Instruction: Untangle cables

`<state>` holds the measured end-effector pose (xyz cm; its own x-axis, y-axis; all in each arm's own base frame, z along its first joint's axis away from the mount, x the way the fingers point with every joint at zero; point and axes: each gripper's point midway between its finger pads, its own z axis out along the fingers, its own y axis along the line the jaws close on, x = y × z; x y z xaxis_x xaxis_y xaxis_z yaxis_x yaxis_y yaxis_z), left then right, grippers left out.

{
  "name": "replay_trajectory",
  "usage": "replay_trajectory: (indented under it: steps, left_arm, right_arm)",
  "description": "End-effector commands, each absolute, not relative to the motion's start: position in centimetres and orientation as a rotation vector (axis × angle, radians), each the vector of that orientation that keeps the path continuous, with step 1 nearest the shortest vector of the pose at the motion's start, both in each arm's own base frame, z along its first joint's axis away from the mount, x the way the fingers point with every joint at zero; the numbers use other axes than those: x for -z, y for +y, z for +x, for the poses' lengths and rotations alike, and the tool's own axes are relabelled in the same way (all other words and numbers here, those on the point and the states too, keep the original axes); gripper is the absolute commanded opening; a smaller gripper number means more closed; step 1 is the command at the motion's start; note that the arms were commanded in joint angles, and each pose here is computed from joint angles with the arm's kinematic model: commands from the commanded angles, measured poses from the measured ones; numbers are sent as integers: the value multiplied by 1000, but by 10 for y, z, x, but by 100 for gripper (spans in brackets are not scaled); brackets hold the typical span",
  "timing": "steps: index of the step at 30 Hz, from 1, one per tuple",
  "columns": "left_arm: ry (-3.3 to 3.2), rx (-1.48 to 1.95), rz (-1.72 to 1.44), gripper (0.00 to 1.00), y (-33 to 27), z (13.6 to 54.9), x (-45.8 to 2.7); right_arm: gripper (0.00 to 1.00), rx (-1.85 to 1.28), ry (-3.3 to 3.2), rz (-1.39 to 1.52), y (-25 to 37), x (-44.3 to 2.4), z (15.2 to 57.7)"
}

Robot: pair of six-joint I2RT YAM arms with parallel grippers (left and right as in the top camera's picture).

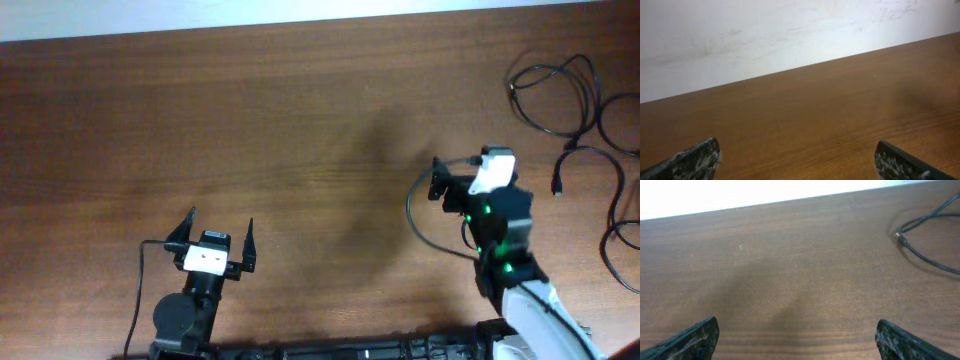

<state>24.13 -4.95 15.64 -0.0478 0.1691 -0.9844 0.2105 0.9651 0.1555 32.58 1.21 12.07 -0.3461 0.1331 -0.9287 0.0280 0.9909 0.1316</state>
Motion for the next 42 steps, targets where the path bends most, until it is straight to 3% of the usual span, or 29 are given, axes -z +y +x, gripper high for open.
replay_trajectory:
  steps: [1, 25, 36, 42]
  left_arm:
    - [1626, 20, 289, 99, -47, 241, -156]
    - [1626, 20, 289, 99, -47, 241, -156]
    - [1626, 20, 289, 99, -47, 241, -156]
    - [1626, 20, 289, 99, -47, 241, -156]
  right_arm:
    - [99, -96, 1883, 115, 10, -111, 308]
    - [99, -73, 1887, 105, 5, -101, 258]
    - [99, -16, 1656, -4, 7, -154, 246]
    - [99, -16, 1646, -4, 7, -156, 246]
